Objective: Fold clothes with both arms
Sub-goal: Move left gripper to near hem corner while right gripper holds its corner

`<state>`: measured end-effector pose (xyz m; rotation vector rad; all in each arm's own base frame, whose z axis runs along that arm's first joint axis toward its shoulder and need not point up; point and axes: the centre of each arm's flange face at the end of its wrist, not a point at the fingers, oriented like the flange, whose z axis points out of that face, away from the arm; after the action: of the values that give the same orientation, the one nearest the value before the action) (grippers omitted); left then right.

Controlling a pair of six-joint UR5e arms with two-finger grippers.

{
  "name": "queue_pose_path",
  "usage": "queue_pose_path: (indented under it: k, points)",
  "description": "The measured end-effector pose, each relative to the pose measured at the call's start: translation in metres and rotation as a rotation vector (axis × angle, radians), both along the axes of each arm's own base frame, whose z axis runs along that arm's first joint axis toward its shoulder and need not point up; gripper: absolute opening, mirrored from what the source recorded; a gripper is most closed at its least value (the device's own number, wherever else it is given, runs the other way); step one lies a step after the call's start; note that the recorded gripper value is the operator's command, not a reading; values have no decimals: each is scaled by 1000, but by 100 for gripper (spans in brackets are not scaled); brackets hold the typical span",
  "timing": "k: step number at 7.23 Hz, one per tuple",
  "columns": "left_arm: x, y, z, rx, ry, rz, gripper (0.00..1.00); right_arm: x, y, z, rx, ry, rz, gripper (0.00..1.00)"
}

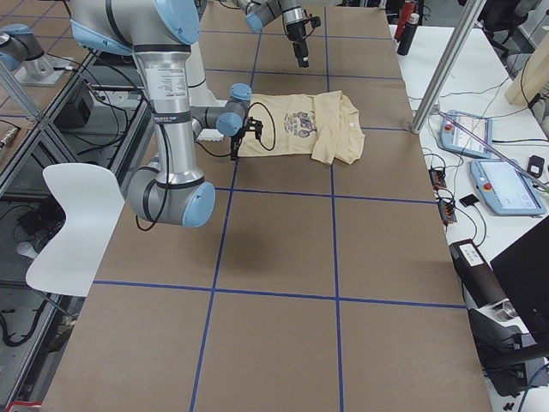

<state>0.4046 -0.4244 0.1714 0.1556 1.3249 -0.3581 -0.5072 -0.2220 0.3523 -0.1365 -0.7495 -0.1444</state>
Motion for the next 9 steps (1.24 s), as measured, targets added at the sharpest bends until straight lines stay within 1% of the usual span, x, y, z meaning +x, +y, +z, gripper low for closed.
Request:
queue_pose_path:
  k: [1, 2, 6, 8, 9]
  points:
    - [0, 0, 0, 0, 0, 0, 98, 0, 0, -1, -1, -1, -1, 16]
    - [0, 0, 0, -1, -1, 0, 97, 0, 0, -2, -1, -2, -2, 0]
    - [0, 0, -1, 0, 2, 0, 97, 3, 1, -4, -8, -10, -6, 0]
    - [0, 1, 0, -4, 1, 1, 97, 14, -4, -22, -10, -50, -1, 0]
    - [6, 7, 2, -17, -1, 12, 97, 24, -10, -33, -19, -78, 5, 0]
